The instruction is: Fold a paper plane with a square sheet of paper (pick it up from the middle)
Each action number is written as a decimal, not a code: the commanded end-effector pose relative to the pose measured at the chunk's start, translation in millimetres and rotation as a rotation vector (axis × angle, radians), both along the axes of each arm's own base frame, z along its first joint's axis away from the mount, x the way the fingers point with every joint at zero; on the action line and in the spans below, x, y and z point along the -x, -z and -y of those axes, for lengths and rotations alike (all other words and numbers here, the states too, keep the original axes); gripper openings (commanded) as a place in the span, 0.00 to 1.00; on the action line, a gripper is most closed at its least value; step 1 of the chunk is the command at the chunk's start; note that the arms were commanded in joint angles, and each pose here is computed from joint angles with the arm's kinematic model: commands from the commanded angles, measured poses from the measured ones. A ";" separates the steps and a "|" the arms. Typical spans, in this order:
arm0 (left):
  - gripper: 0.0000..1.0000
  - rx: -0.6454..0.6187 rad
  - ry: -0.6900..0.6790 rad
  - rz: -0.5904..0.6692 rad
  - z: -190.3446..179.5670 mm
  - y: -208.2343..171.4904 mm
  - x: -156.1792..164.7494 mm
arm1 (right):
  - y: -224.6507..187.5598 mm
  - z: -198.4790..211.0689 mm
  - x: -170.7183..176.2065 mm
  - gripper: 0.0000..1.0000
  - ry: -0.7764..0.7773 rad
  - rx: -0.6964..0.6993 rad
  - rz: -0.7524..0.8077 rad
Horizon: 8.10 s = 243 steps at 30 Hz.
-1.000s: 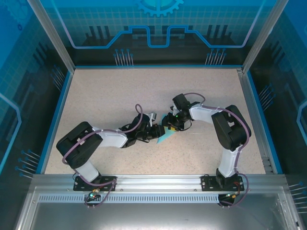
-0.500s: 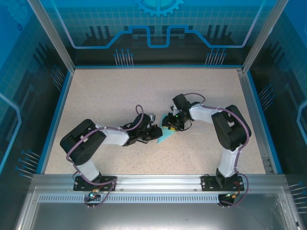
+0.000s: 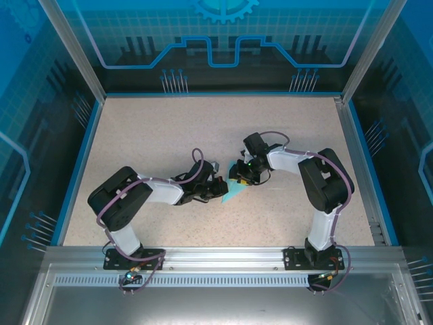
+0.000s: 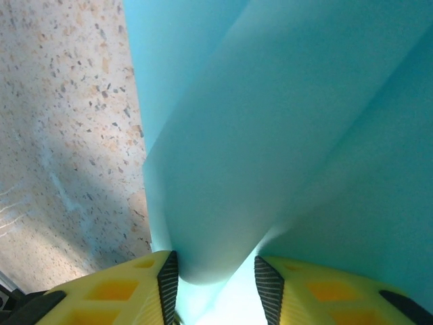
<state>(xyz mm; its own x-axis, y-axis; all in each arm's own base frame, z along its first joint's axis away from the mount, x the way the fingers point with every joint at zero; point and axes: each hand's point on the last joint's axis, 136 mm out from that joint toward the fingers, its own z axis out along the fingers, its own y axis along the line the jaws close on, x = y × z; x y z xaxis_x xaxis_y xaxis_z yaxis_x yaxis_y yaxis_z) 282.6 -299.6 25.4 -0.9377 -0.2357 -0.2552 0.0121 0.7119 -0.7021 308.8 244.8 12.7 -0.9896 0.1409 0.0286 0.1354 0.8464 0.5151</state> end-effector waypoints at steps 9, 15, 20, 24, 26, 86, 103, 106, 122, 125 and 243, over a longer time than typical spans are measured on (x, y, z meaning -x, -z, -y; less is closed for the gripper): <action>0.04 -0.037 -0.017 -0.015 -5.8 8.0 -5.3 | 61.1 48.8 38.4 0.37 0.034 0.274 -0.181; 0.03 -0.039 -0.017 -0.020 -6.5 9.4 -4.1 | 61.3 46.1 37.5 0.39 0.016 0.269 -0.197; 0.03 -0.038 -0.016 -0.019 -7.0 9.4 -3.8 | 64.4 47.6 39.9 0.39 0.002 0.285 -0.220; 0.03 -0.036 -0.015 -0.020 -7.5 9.2 -2.4 | 68.5 49.0 41.8 0.39 -0.008 0.297 -0.236; 0.04 -0.035 -0.015 -0.021 -7.4 8.9 -2.2 | 70.9 49.9 43.4 0.39 -0.014 0.307 -0.245; 0.00 -0.163 -0.031 -0.204 -26.8 51.9 23.6 | -53.0 -12.6 7.5 0.09 -0.151 -0.137 0.199; 0.00 -0.178 -0.031 -0.221 -27.0 54.4 25.9 | -7.7 -22.7 16.6 0.03 -0.183 -0.119 0.121; 0.00 -0.183 -0.032 -0.225 -27.2 54.1 25.9 | -3.4 -21.1 16.3 0.03 -0.182 -0.112 0.115; 0.00 -0.225 -0.041 -0.280 -38.0 61.9 38.2 | 14.3 5.0 1.4 0.02 -0.156 -0.029 0.122; 0.00 -0.226 -0.042 -0.283 -38.8 62.5 39.1 | 4.2 2.8 1.6 0.02 -0.170 -0.020 0.155; 0.00 -0.306 0.036 -0.351 -35.6 72.4 51.2 | -27.3 -4.4 -30.7 0.04 -0.195 -0.161 0.227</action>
<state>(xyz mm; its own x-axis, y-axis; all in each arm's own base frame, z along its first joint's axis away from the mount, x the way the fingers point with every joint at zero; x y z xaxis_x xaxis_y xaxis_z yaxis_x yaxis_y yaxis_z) 283.9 -301.0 11.4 -0.9668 -0.2095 -0.1461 -0.0758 0.7815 -0.6193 354.2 241.1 58.7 -0.9673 -0.0052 -0.2537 -0.1658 0.7698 0.6164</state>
